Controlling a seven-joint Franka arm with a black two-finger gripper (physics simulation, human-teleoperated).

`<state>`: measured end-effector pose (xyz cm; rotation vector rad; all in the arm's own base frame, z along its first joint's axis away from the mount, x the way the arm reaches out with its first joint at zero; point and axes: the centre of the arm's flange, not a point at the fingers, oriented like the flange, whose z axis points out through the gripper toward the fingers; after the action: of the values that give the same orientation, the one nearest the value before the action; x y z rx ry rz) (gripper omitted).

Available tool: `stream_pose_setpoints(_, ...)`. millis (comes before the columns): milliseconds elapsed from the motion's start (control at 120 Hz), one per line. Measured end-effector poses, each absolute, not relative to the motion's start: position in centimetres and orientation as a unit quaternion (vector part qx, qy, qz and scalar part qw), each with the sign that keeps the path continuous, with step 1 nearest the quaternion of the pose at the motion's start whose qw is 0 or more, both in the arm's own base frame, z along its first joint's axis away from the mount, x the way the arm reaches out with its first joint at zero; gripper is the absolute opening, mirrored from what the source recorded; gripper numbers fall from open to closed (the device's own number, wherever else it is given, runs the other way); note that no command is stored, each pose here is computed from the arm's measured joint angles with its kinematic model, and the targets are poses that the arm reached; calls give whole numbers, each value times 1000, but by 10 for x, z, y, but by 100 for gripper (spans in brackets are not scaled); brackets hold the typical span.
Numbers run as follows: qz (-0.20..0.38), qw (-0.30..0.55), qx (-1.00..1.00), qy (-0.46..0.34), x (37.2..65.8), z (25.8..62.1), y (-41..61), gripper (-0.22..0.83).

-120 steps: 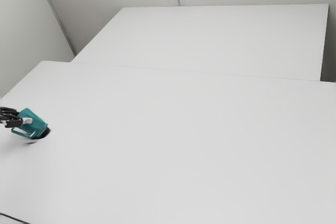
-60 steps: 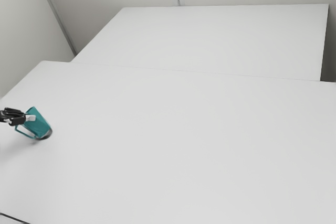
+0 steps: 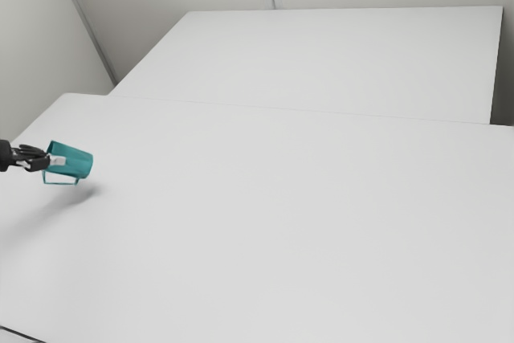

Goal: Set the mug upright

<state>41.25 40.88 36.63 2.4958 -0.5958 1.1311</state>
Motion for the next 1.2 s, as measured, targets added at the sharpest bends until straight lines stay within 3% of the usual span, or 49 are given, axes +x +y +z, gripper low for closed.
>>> stream_pose_setpoints(108, 359, 161, 883, -258, 447, 386, 364, -17)
stream_pose_setpoints(317, 184, 129, 895, -385, 515, 409, 242, -17)
stream_pose_setpoints(458, 66, 63, 898, -430, 538, 414, 181, -17)
stream_pose_setpoints(617, -27, -26, 909, -415, 554, 408, 143, -17)
stream_pose_setpoints(742, -42, -70, 931, -355, 564, 394, 142, -17)
stream_pose_setpoints(967, -19, -116, 958, -261, 583, 390, 132, -17)
stream_pose_setpoints(1200, 17, -91, 987, -132, 589, 390, 115, -17)
